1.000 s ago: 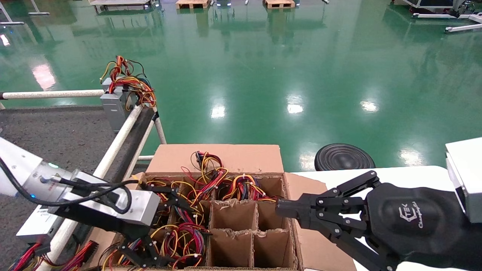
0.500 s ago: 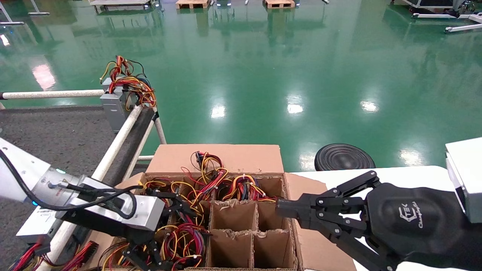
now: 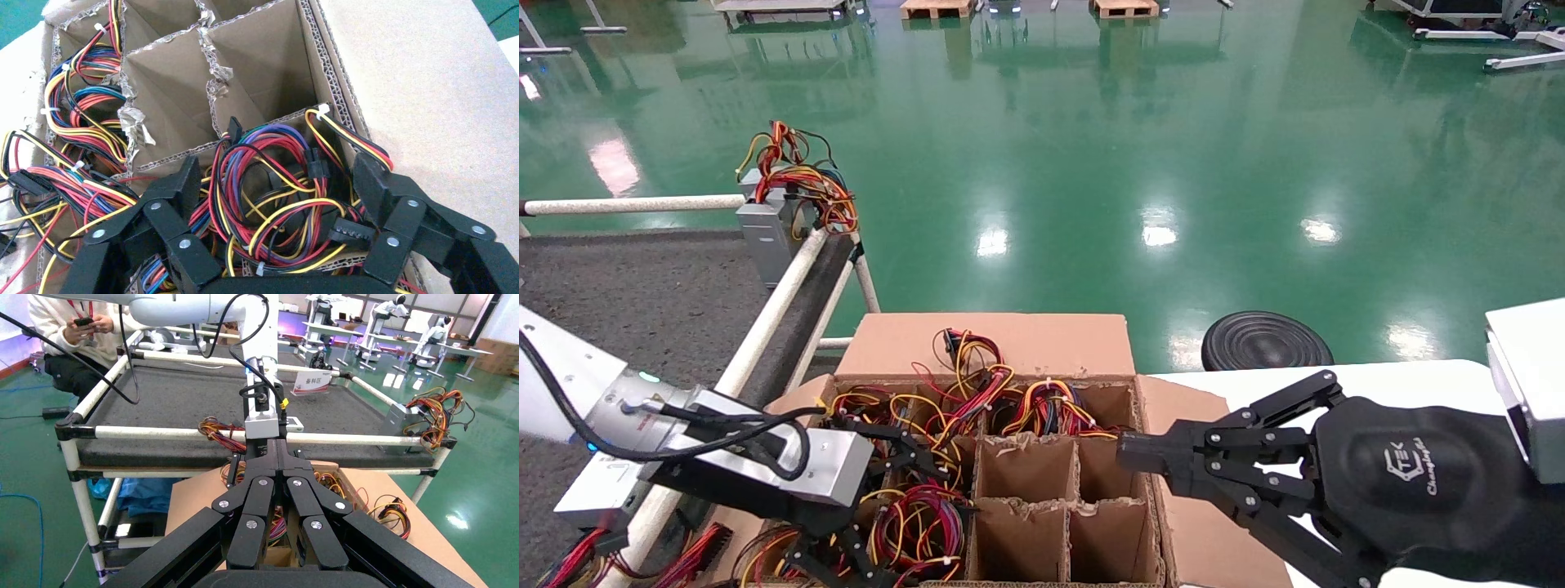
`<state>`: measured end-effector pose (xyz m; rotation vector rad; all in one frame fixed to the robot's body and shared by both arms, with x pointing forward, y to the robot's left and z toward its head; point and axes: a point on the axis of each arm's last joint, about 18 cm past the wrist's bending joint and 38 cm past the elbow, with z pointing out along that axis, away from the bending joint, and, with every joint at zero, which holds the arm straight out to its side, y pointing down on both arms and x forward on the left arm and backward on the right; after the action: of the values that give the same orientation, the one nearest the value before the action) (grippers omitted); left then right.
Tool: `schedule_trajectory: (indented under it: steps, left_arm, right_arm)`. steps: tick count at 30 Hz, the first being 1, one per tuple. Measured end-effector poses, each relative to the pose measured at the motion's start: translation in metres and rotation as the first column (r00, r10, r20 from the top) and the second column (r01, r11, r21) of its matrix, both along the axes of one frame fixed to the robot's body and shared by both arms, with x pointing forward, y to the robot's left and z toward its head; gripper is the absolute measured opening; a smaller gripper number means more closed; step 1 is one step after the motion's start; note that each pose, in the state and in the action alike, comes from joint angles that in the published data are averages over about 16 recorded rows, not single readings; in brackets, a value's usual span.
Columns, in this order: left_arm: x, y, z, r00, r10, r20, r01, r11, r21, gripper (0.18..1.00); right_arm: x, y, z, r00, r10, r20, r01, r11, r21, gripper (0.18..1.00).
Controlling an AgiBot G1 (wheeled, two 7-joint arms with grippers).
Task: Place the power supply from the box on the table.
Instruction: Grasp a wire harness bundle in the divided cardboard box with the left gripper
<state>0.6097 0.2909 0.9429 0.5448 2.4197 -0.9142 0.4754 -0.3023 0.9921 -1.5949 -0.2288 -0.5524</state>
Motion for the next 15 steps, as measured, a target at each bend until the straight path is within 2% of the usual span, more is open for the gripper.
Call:
schedule_trajectory:
  steps: [9, 15]
  left_arm:
    - [-0.0008, 0.0032, 0.0004, 1.000, 0.001, -0.001, -0.001, 1.000, -0.012, 0.895]
    - [-0.0012, 0.0049, 0.0008, 1.000, 0.002, -0.002, -0.002, 1.000, -0.021, 0.768]
  right_arm:
    - [0.0000, 0.0000, 0.0000, 1.000, 0.000, 0.000, 0.000, 1.000, 0.000, 0.194]
    - [0.0000, 0.0000, 0.0000, 1.000, 0.000, 0.000, 0.000, 1.000, 0.000, 0.194]
